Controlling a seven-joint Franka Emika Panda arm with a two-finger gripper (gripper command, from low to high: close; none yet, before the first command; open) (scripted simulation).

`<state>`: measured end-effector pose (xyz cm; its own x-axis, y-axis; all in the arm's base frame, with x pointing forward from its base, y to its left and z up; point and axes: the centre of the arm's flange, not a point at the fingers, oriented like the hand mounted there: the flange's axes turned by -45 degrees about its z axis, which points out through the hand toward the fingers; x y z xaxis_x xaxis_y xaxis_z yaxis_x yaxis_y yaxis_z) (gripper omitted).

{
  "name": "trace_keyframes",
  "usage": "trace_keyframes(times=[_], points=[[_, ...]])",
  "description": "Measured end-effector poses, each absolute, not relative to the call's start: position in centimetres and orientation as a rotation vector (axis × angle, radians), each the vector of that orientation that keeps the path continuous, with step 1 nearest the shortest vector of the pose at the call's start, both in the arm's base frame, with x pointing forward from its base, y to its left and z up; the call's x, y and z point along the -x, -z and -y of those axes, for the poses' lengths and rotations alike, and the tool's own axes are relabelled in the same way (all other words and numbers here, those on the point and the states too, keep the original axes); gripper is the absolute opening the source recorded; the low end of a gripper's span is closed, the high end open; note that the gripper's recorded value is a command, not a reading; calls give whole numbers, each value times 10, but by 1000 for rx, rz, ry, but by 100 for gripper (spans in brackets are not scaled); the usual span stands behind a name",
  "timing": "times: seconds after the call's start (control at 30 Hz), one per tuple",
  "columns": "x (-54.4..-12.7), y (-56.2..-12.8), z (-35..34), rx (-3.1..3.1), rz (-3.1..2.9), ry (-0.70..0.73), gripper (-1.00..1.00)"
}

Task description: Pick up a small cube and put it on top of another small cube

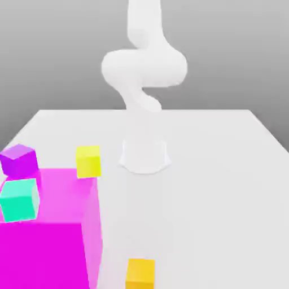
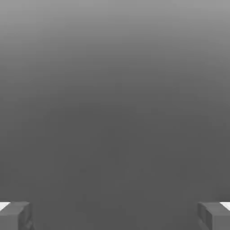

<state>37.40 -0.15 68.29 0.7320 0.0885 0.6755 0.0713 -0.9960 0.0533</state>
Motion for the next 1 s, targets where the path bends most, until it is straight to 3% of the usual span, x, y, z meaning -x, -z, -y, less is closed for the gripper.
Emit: trace_keyframes(times=[0.23, 0.5, 0.73, 1.0], points=[[-441, -594, 3, -2872, -574, -875, 0], [-490, -481, 3, -2778, -1057, -598, 0], [-509, -375, 2, -2640, -1473, -364, 0], [-503, -254, 5, -2421, -1934, -111, 0]])
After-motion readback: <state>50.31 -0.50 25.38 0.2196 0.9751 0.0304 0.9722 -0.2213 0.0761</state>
